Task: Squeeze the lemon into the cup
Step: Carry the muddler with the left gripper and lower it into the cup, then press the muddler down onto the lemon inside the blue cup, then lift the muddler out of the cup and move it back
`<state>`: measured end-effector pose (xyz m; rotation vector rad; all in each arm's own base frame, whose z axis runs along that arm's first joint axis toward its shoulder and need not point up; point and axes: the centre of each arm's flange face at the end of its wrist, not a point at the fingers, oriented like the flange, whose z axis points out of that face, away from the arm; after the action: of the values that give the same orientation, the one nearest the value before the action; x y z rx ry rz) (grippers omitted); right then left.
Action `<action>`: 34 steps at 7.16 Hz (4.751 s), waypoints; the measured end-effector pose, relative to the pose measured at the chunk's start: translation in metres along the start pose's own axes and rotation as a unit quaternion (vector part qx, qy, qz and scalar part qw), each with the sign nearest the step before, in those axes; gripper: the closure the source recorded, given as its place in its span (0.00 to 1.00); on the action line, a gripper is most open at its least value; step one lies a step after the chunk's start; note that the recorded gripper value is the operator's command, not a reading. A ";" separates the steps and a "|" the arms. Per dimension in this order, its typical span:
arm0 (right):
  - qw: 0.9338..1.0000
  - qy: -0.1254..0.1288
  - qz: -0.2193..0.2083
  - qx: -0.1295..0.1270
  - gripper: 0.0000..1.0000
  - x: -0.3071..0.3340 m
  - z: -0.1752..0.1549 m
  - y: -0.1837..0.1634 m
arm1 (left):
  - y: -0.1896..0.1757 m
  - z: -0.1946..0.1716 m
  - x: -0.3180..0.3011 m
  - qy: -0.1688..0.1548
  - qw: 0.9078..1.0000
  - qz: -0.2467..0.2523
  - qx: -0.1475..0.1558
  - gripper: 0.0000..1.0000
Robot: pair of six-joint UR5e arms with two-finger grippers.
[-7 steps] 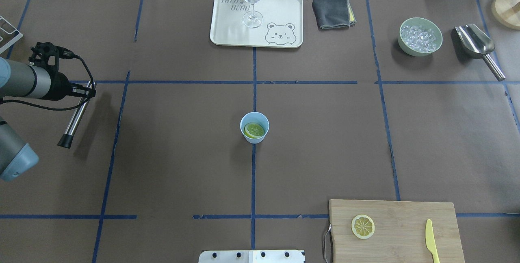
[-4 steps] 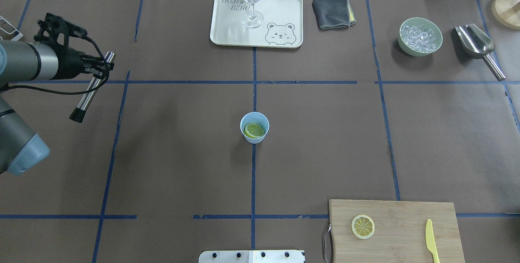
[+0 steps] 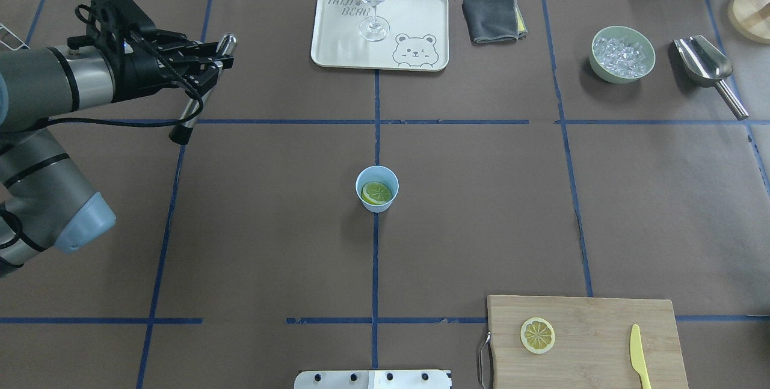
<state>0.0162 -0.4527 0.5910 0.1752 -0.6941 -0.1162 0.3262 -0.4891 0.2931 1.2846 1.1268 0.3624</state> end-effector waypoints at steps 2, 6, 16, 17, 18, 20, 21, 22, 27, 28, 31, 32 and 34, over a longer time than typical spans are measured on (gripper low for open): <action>1.000 -0.009 -0.008 -0.009 0.00 0.018 -0.010 0.006 | -0.022 0.040 0.067 0.088 0.990 0.006 0.108 1.00; 0.999 -0.012 -0.029 -0.038 0.00 0.038 -0.015 0.016 | -0.002 0.080 0.158 0.144 0.955 -0.045 0.254 1.00; 0.999 -0.008 -0.026 -0.043 0.00 0.046 -0.007 0.017 | 0.069 0.140 0.214 0.063 0.971 -0.057 0.224 1.00; 0.999 -0.009 -0.026 -0.043 0.00 0.046 -0.007 0.017 | 0.073 0.142 0.216 0.059 0.972 -0.052 0.222 1.00; 0.999 -0.009 -0.026 -0.043 0.00 0.046 -0.007 0.017 | 0.073 0.142 0.217 0.057 0.972 -0.051 0.221 1.00; 0.999 -0.009 -0.027 -0.043 0.00 0.046 -0.008 0.017 | 0.066 0.140 0.219 0.059 0.971 -0.051 0.227 1.00; 0.999 -0.009 -0.027 -0.043 0.00 0.046 -0.008 0.016 | 0.055 0.136 0.220 0.063 0.968 -0.054 0.238 1.00; 0.999 -0.008 -0.025 -0.043 0.00 0.046 -0.008 0.016 | 0.038 0.129 0.217 0.064 0.964 -0.059 0.253 1.00; 0.999 -0.007 -0.016 -0.046 0.00 0.049 -0.005 0.018 | -0.085 0.092 0.196 -0.010 0.982 -0.070 0.176 1.00; 0.999 -0.007 -0.016 -0.046 0.00 0.049 -0.004 0.017 | -0.107 0.086 0.186 -0.038 0.989 -0.073 0.124 1.00; 0.999 -0.008 -0.016 -0.047 0.00 0.050 -0.003 0.018 | -0.143 0.046 0.085 -0.104 0.986 -0.064 -0.113 1.00; 0.999 -0.009 -0.016 -0.047 0.00 0.050 -0.003 0.018 | -0.132 0.028 0.040 -0.115 0.973 -0.088 -0.180 1.00; 0.999 -0.009 -0.017 -0.046 0.00 0.049 -0.004 0.017 | -0.072 -0.001 -0.022 -0.149 0.945 -0.129 -0.259 1.00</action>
<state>0.0568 -0.4434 0.6226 0.0975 -0.7032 -0.1831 0.2897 -0.5275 0.2393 0.6884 0.8490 0.2357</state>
